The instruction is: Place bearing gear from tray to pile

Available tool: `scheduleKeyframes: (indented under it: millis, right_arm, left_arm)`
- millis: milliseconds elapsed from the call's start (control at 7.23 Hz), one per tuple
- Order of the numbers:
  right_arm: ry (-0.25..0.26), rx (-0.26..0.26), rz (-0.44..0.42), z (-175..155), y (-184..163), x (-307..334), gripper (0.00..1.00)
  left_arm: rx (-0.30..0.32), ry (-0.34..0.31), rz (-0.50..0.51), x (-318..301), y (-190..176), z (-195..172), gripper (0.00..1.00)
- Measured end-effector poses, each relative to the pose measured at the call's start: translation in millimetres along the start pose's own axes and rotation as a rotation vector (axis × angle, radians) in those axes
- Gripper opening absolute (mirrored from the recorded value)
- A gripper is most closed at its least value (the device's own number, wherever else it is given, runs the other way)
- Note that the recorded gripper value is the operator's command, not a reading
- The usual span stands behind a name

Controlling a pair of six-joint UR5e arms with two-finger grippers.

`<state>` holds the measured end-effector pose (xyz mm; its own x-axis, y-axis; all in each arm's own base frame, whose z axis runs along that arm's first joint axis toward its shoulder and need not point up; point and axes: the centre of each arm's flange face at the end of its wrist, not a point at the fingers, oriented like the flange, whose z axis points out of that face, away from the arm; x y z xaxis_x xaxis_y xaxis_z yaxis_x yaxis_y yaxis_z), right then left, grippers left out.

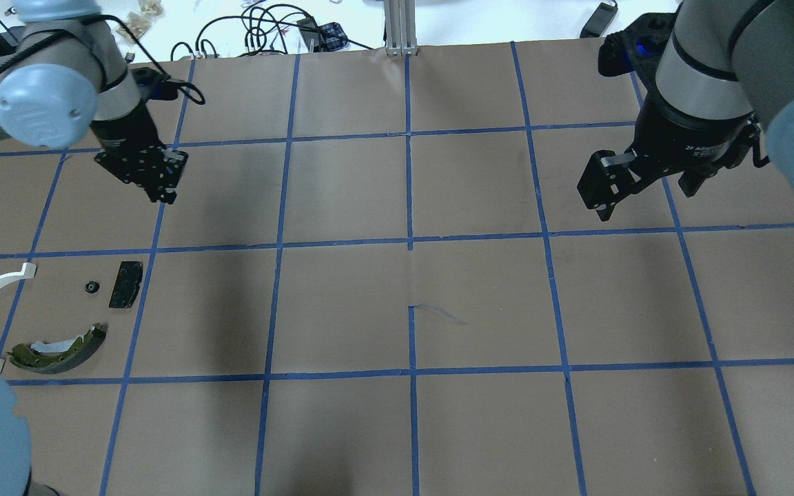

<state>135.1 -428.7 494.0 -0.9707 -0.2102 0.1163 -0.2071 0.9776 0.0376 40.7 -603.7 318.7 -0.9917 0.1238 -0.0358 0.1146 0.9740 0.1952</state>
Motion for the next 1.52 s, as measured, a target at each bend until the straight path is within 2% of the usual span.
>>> scheduleKeyframes:
  millis: [277, 415, 553, 968, 1245, 1521]
  right_arm:
    - [-0.001, -0.021, -0.001, 10, -9, 1, 1.00]
    - [0.000, -0.021, 0.000, 10, -11, 2, 1.00]
    - [0.000, -0.018, 0.000, 7, -10, 3, 1.00]
    - [0.000, -0.012, 0.003, 3, -9, 4, 1.00]
    - [0.002, -0.005, 0.006, 0, -8, 6, 1.00]
    - [-0.006, 0.013, 0.010, -9, -8, 6, 1.00]
  left_arm:
    - [-0.029, 0.045, -0.070, -105, 27, 23, 0.00]
    - [-0.040, 0.069, -0.069, -138, 40, 39, 0.00]
    - [-0.028, 0.072, -0.023, -156, 47, 54, 0.00]
    - [0.036, 0.038, 0.075, -188, 67, 105, 0.00]
    - [0.030, 0.050, 0.105, -188, 72, 130, 0.00]
    - [0.022, 0.063, 0.113, -186, 73, 139, 0.00]
